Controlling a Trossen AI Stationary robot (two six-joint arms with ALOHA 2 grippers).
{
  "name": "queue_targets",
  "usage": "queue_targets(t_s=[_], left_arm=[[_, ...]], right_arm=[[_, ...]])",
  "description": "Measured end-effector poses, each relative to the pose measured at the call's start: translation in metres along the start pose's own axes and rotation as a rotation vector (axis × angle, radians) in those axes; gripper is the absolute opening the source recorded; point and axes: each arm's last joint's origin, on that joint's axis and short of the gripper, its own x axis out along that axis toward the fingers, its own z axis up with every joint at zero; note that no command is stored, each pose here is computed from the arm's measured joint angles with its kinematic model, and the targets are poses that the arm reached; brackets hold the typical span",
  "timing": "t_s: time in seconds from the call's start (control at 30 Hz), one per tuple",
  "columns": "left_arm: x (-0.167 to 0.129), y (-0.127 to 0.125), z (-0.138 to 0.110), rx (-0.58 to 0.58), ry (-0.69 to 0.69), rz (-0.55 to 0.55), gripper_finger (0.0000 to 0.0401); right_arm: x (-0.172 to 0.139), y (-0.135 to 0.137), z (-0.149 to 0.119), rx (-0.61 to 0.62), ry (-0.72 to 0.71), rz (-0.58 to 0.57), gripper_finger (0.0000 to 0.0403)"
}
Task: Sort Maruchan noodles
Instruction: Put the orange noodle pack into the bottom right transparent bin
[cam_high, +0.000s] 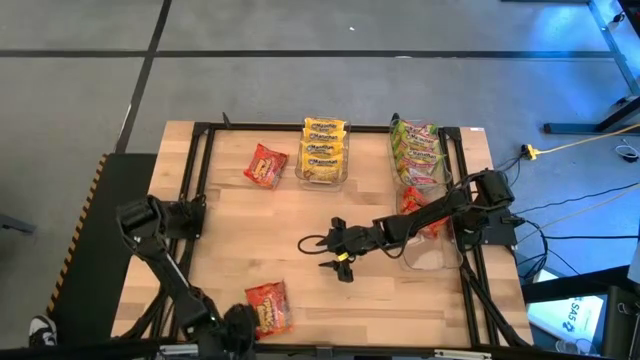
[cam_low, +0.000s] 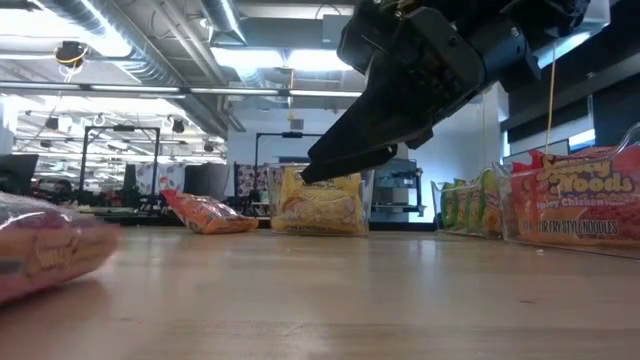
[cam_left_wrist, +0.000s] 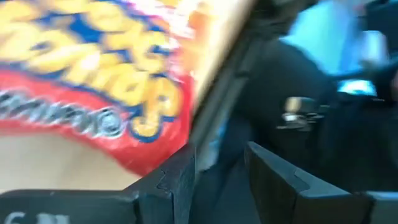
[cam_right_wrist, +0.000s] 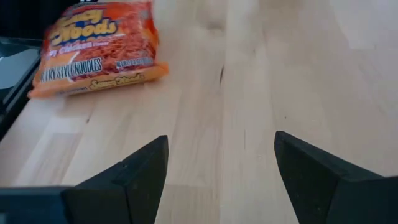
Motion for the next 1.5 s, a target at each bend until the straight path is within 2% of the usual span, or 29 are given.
queue_targets(t_s=[0.17, 0.3, 0.43, 0.53, 0.67, 0.87, 0.97, 1.03, 1.13, 1.23, 1.33, 1.43, 1.5], left_arm=[[-0.010, 0.025, 0.002, -0.060, -0.028, 0.256, 0.0133], [-0.016, 0.044, 0.010, -0.089, -0.122, 0.447, 0.0133], [-0.021, 0.056, 0.026, -0.046, -0.300, 0.558, 0.0133], [-0.021, 0.061, 0.036, -0.018, -0.351, 0.609, 0.0133], [-0.023, 0.057, 0.041, 0.008, -0.315, 0.617, 0.0133], [-0.039, 0.023, 0.039, -0.001, -0.276, 0.513, 0.0133], [-0.039, 0.006, 0.032, 0.032, -0.286, 0.382, 0.0133], [-0.029, -0.001, 0.029, 0.102, -0.340, 0.290, 0.0133], [-0.011, -0.006, 0.029, 0.213, -0.437, 0.222, 0.0133], [0.012, 0.001, 0.029, 0.286, -0.414, 0.250, 0.0133], [0.029, 0.011, 0.029, 0.292, -0.340, 0.296, 0.0133], [0.038, 0.017, 0.028, 0.288, -0.289, 0.320, 0.0133], [0.039, 0.017, 0.029, 0.287, -0.296, 0.322, 0.0133]], right_arm=[[0.000, 0.000, -0.001, 0.000, 0.014, -0.001, 0.0264], [0.000, 0.000, -0.003, -0.001, 0.027, -0.004, 0.0264], [0.000, 0.000, -0.002, -0.001, 0.024, -0.004, 0.0264], [0.000, 0.000, -0.002, -0.001, 0.024, -0.003, 0.0264], [0.000, 0.000, -0.002, -0.001, 0.024, -0.004, 0.0264], [0.001, 0.000, -0.001, 0.000, -0.004, 0.001, 0.0264], [0.008, 0.000, -0.003, 0.001, -0.038, 0.008, 0.0264], [0.013, 0.000, -0.006, 0.002, -0.062, 0.015, 0.0264], [0.022, -0.004, -0.010, 0.018, -0.106, -0.008, 0.0264], [0.028, -0.005, -0.012, 0.031, -0.158, -0.016, 0.0264], [0.030, -0.007, -0.008, 0.017, -0.215, -0.095, 0.0264], [0.031, -0.012, 0.009, 0.018, -0.274, -0.198, 0.0264], [0.034, -0.018, 0.019, -0.004, -0.266, -0.242, 0.0264]])
